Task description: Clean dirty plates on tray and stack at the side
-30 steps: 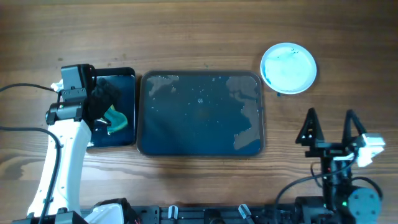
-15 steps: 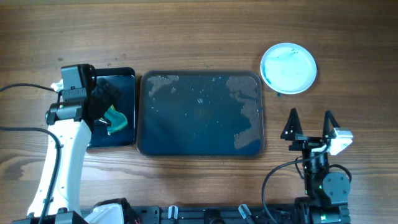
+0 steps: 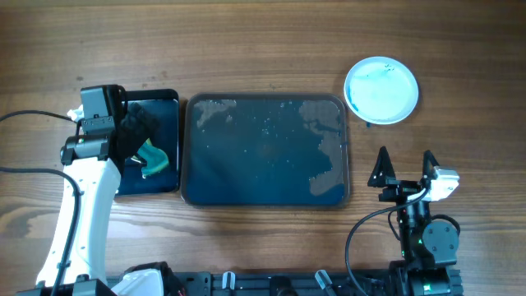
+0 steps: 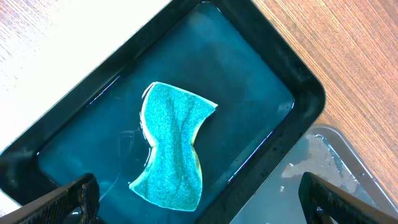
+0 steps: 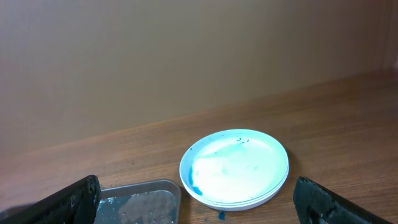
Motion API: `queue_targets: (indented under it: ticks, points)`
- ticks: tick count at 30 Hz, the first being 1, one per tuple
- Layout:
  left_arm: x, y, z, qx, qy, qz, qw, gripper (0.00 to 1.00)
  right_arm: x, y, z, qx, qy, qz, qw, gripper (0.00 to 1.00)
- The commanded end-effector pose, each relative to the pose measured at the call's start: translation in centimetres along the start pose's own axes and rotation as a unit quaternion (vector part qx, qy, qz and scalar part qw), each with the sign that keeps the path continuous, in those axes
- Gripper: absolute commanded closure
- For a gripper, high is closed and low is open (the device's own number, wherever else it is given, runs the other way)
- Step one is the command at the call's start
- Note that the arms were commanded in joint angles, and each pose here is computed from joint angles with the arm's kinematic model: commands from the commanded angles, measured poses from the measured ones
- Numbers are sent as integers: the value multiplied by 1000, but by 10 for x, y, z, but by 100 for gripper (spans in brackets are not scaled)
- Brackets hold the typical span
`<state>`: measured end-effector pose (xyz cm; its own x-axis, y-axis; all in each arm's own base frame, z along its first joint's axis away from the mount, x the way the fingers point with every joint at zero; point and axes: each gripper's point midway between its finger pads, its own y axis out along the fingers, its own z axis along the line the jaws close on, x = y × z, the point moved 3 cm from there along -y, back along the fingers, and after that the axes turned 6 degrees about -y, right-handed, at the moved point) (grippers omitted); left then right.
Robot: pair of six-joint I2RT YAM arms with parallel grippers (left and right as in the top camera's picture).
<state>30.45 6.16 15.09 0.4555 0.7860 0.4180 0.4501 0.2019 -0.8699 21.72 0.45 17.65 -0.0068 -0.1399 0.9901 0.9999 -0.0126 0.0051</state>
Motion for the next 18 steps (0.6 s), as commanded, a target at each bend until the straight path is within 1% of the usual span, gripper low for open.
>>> queue_targets:
  ticks: [1,11,13,14,15,16,18]
  points:
    - [2,-2,0,-3,-1,-4,1000,0,2,-1,0,-2,-2,-7,1000,0]
    - [0,-2,2,1,-2,2,1000,0,2,-1,0,-2,-2,-7,1000,0]
    - [-7,-7,-7,-32,-2,24,999,0,2,-1,0,-2,-2,-7,1000,0]
    - [-7,-14,-10,-44,3,17,999,0,2,-1,0,-2,-3,-7,1000,0]
    - [-8,-25,-13,-56,15,2,998,0,2,-1,0,-2,-2,-7,1000,0]
    - [-8,-40,-17,-77,43,-19,996,0,2,-1,0,-2,-3,-7,1000,0]
    - [-14,-71,-22,-123,92,-53,987,0,2,-1,0,-2,-2,-7,1000,0]
